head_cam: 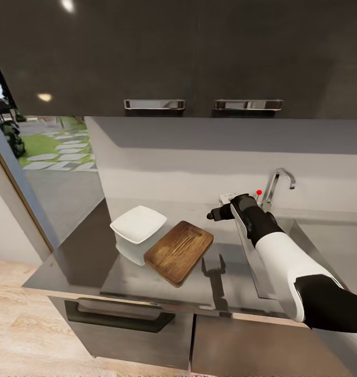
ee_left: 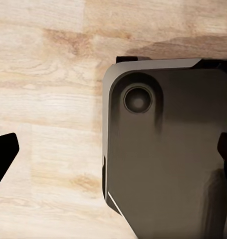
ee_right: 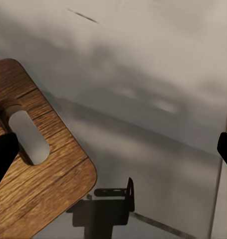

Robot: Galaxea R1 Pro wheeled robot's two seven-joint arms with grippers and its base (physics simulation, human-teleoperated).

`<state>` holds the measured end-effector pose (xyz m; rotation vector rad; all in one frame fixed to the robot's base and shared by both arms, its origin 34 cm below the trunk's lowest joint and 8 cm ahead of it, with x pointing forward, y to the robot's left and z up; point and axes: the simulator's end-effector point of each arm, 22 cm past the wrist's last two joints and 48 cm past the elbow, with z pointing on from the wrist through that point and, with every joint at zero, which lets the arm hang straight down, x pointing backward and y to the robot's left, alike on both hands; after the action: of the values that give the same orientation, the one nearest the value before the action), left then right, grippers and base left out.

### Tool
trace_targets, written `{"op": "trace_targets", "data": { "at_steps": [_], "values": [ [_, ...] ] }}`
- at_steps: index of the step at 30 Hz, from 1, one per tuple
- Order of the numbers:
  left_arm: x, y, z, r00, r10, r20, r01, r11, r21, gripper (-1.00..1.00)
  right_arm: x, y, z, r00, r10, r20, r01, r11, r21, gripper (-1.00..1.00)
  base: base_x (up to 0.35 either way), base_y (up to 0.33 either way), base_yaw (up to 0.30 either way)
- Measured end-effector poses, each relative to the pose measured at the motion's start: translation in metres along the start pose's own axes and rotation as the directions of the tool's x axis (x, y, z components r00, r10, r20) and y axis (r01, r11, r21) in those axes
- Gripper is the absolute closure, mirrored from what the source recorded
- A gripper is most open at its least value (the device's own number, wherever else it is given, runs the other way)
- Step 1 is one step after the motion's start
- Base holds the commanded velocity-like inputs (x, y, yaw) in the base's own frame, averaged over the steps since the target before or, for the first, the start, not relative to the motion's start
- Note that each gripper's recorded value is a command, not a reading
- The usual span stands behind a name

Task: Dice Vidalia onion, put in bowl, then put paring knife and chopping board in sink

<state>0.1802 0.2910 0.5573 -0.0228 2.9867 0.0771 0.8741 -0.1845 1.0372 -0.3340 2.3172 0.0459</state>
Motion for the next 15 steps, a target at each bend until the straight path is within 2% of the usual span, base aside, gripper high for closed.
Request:
{"op": "trace_targets", "data": {
  "at_steps": [7, 9, 13, 15],
  "values": [
    [0.005, 0.0, -0.008, 1.0, 0.001, -0.011, -0.001, 1.0, 0.0, -1.0, 0.002, 0.002, 0.0, 1.0, -0.005, -0.013, 0.005, 1.0, -0.004, -1.0, 0.0, 0.0, 0.0],
    [0.006, 0.0, -0.008, 1.0, 0.002, -0.015, -0.002, 1.0, 0.0, -1.0, 0.004, 0.004, 0.003, 1.0, -0.018, -0.019, 0.018, 1.0, -0.002, -1.0, 0.0, 0.0, 0.0],
    [0.009, 0.001, -0.008, 1.0, 0.002, -0.021, -0.002, 1.0, 0.0, -1.0, 0.01, 0.011, 0.008, 0.996, -0.08, -0.036, 0.08, 0.997, 0.006, -1.0, 0.0, 0.0, 0.0],
    [0.01, 0.002, -0.008, 1.0, 0.002, -0.024, -0.002, 1.0, -0.002, -1.0, 0.012, 0.012, 0.01, 0.995, -0.088, -0.041, 0.089, 0.996, 0.006, -1.0, 0.0, 0.0, 0.0]
  ]
}}
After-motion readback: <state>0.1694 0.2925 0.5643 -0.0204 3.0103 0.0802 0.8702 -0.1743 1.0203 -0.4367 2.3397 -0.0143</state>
